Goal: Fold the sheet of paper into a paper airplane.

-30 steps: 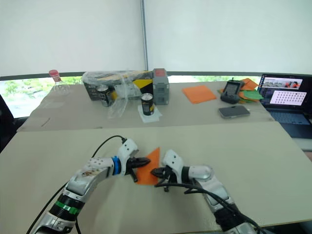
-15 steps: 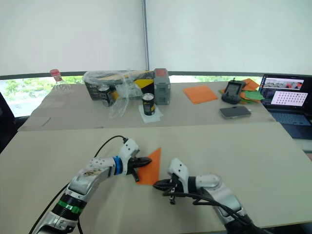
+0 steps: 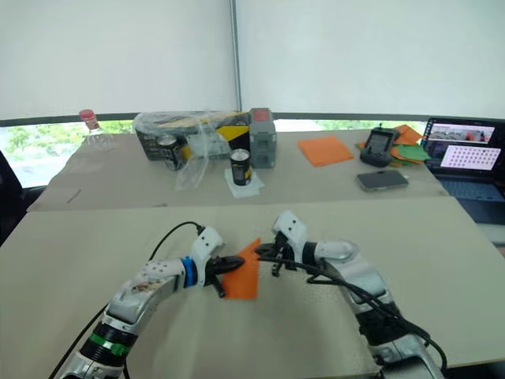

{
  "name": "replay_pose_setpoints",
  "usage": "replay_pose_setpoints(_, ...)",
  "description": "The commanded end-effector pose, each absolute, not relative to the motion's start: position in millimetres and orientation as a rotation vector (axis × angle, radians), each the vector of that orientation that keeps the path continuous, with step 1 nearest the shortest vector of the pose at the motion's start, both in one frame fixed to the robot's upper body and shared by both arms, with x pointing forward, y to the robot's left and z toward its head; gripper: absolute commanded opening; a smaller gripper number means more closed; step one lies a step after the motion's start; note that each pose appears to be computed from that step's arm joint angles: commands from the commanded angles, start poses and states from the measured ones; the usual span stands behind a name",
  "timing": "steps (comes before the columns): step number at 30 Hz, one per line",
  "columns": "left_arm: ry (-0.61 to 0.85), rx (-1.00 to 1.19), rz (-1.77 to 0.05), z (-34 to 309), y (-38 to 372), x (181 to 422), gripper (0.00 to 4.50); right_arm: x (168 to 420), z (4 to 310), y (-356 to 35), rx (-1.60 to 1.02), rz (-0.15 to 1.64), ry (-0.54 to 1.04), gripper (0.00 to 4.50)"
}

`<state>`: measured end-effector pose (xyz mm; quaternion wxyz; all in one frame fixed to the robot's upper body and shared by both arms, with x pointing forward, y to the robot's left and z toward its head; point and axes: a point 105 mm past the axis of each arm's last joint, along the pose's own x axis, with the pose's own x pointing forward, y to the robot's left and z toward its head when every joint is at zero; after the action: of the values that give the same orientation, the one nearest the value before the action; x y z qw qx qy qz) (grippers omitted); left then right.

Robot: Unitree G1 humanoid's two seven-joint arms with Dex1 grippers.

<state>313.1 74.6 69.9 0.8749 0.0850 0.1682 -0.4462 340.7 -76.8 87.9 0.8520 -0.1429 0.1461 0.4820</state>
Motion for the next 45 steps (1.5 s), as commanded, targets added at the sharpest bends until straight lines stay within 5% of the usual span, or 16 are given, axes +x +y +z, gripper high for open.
replay_pose_setpoints(1, 0.408, 0.170, -0.915, 58.7, 77.5, 308.8, 0.06, 349.0, 90.0, -69.4, -0.306, 1.015, 0.272, 0.00)
replay_pose_setpoints(7, 0.404, 0.168, -0.889, 60.4, 82.1, 310.6, 0.06, 359.2, 78.8, -69.7, -0.314, 0.986, 0.272, 0.00)
replay_pose_setpoints(15, 0.406, 0.169, -0.890, 59.6, 81.9, 307.7, 0.06, 357.7, 125.4, -55.4, -0.259, 1.064, 0.096, 0.00)
replay_pose_setpoints(33, 0.382, 0.180, -0.866, 63.3, 82.8, 309.9, 0.06, 386.6, 76.8, -60.5, -0.344, 0.941, 0.215, 0.00)
replay_pose_setpoints(42, 0.388, 0.172, -0.860, 61.9, 83.5, 307.9, 0.06, 402.5, 88.4, -74.6, -0.332, 0.870, 0.174, 0.00)
replay_pose_setpoints(45, 0.391, 0.167, -0.852, 61.2, 85.4, 308.8, 0.06, 390.5, 124.8, -66.8, -0.238, 0.944, 0.009, 0.00)
